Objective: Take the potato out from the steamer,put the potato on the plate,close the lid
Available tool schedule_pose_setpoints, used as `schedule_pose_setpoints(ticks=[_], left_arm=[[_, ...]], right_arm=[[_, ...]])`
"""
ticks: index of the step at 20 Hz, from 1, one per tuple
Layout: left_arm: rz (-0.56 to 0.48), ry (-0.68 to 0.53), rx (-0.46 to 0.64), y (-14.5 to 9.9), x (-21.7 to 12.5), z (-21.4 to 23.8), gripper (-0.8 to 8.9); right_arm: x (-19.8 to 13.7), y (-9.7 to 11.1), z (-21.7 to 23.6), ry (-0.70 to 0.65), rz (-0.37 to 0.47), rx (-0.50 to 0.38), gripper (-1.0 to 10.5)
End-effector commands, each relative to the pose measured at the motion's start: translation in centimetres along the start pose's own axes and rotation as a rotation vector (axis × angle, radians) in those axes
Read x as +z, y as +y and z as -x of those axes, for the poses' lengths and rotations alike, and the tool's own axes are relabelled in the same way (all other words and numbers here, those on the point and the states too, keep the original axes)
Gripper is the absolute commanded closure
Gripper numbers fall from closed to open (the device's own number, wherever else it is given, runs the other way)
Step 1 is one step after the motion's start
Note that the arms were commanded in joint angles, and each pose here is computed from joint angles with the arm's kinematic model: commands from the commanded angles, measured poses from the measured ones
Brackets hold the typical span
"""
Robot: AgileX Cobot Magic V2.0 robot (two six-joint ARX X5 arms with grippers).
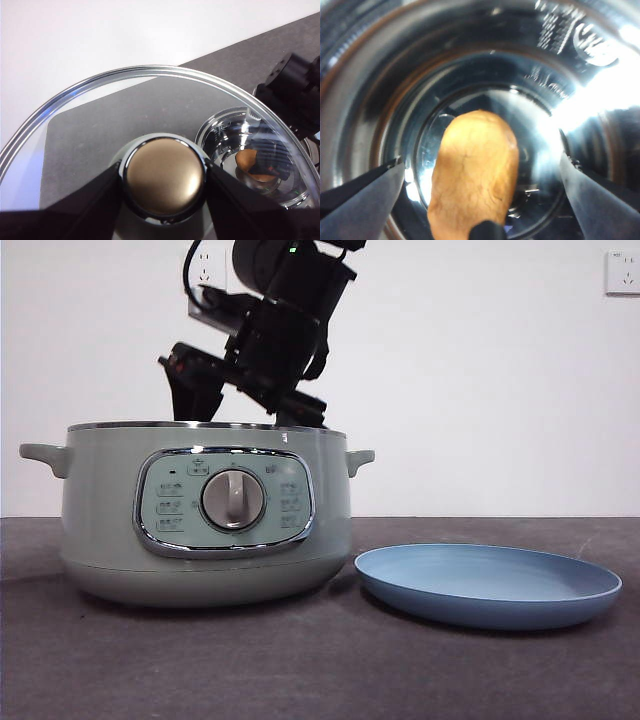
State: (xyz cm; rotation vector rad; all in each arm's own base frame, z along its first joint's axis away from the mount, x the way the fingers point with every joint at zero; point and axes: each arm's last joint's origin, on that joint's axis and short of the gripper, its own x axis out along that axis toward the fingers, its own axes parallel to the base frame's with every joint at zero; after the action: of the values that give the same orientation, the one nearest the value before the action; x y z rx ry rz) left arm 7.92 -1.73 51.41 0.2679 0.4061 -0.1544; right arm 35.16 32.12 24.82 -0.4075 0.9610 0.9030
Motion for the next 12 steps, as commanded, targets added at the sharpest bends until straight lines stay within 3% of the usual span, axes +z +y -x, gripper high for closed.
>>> schedule_pose_setpoints(ticks=[1,5,6,8,9,12], left_arm=[[0.002,-0.066,0.017,0.2,0.5,0.7,8.22],[0.0,-0.049,0.013,0.1,0.7,0.0,8.22],[0.0,-0.046,0.012,0.1,0.7,-0.1,8.22],[-0.001,-0.039,0.007,0.1,0.8,-0.5,8.22],[0.002,-0.038,0.007,0.1,0.9,-0.5,8.22],[0.0,-0.027,0.005,0.0,1.0,-1.0,8.22]], right_arm=[[-0.5,0.0,-1.7,0.048,0.004,0.007,3.6],[-0.5,1.2,-2.2,0.058,0.042,0.016,5.0],[-0.5,1.4,-2.2,0.059,0.059,0.015,5.9],[-0.4,2.3,-2.4,0.069,0.121,-0.037,9.1],[-0.3,2.7,-2.4,0.07,0.146,-0.052,9.6],[0.2,3.0,-1.1,0.101,0.152,-0.106,9.6]])
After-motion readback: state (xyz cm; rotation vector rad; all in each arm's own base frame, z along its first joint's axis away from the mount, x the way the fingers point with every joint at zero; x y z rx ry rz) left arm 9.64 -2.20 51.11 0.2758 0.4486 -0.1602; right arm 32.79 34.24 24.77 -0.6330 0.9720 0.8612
